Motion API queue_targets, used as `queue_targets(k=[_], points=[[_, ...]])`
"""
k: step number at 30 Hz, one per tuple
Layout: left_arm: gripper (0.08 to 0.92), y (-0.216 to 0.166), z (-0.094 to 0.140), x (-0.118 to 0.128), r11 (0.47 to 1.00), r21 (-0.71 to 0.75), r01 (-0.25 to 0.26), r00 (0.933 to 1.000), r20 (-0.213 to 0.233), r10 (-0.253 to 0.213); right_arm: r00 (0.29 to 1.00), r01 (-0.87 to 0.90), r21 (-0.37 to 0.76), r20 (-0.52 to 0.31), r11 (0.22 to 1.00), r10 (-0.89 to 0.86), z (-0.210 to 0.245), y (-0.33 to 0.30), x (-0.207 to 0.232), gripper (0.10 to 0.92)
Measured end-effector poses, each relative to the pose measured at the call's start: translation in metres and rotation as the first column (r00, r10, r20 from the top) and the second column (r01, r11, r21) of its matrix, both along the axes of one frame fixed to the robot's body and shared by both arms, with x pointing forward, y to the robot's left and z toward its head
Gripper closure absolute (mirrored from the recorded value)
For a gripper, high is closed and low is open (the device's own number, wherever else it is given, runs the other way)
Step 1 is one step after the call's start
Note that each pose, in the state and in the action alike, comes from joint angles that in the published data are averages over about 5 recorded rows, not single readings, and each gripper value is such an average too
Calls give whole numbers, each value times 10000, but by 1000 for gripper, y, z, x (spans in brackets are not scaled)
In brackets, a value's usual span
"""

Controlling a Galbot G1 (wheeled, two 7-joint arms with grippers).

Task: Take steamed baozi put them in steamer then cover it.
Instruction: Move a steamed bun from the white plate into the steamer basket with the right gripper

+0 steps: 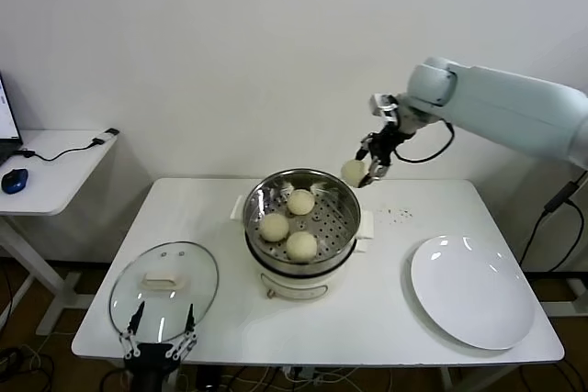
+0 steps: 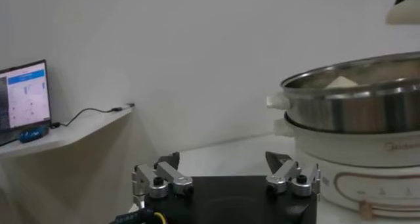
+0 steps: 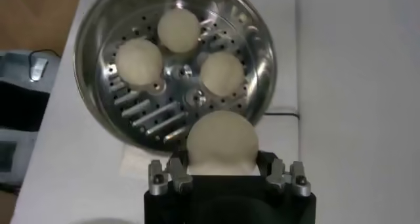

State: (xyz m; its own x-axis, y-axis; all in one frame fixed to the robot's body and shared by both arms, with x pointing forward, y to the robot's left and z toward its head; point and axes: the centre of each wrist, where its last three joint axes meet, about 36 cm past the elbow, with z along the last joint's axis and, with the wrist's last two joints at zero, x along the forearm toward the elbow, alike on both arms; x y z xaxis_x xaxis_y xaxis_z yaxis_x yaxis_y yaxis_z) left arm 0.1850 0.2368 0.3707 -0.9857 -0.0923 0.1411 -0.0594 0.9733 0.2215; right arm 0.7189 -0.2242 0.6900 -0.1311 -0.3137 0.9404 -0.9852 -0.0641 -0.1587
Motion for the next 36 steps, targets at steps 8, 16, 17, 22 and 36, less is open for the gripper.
queue_targets(k=[8,16,17,22,36], points=[[177,-1,6,0,10000,29,74,9999,68,-74,9981,-525,-655,-344,9965,503,-25,51,-3,352],[177,3,7,0,9999,114,92,9999,46,-93,9952,-761,-1210,-702,9897,679,-65,71,-7,352],[177,3,7,1,9999,111,93,9999,42,-93,9948,-777,-1259,-747,9890,686,-70,73,-7,352],[177,3,5,1,9999,104,87,10000,9,-87,9937,-805,-1435,-895,9864,681,-91,77,-7,352],[177,2,2,2,9999,94,77,10000,-53,-77,9941,-647,-1342,-952,9888,521,-111,82,-3,219]])
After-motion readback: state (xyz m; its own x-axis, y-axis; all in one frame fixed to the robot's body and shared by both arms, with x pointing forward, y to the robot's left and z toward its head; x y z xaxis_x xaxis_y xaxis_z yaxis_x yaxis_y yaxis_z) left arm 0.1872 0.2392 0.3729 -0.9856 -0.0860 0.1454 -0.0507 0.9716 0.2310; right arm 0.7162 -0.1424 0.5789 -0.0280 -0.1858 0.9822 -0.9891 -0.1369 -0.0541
